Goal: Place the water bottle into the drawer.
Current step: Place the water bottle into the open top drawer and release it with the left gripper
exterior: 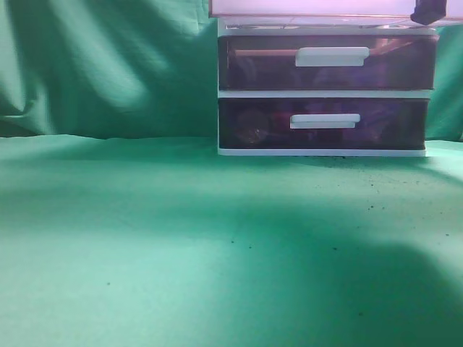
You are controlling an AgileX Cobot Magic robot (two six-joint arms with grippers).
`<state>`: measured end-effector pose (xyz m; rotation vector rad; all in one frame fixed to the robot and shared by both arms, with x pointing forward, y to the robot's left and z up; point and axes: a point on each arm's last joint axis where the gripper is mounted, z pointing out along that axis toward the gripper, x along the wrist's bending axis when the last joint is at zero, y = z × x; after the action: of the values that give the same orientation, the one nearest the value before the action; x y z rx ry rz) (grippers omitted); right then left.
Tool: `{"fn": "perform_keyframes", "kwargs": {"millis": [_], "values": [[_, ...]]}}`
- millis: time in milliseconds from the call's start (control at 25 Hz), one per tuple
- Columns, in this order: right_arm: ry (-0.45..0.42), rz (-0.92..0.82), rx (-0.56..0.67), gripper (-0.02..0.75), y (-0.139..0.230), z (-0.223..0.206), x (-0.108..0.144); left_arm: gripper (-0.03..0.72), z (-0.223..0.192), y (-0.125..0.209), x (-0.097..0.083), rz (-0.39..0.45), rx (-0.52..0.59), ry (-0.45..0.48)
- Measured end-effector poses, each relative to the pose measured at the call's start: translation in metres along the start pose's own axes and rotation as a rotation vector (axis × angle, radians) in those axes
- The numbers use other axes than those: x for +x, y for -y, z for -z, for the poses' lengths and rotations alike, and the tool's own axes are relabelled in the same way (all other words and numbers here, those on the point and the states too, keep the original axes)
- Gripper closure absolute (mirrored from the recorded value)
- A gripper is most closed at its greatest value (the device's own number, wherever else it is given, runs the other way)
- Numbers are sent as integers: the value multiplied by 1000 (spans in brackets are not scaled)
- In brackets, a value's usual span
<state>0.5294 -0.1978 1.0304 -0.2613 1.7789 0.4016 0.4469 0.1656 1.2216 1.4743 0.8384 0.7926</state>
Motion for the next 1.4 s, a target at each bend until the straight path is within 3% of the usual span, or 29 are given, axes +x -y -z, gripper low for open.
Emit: {"fn": "perform_keyframes", "kwargs": {"millis": [200,320,640,840,1040,1240,1280,1400], "values": [[1,3,6,641,0,0,0,403,-62,-37,-22,-27,-51,52],[2,-6,11,641,0,0,1,403,-103,-34,-34,-27,-3,60],[7,-11,19,641,1,0,1,403,-186,27,-44,-72,189,35],[9,-20,24,641,1,0,1,403,-204,60,-43,-126,310,5],[10,-28,29,641,1,0,1,403,-209,67,-43,-125,329,3],[4,-29,31,641,2,1,3,71,-209,67,-46,-47,334,16],[6,-29,31,641,2,1,2,40,-209,67,-46,-41,330,18],[4,-28,31,641,2,1,3,44,-211,62,-48,-30,282,37]]}}
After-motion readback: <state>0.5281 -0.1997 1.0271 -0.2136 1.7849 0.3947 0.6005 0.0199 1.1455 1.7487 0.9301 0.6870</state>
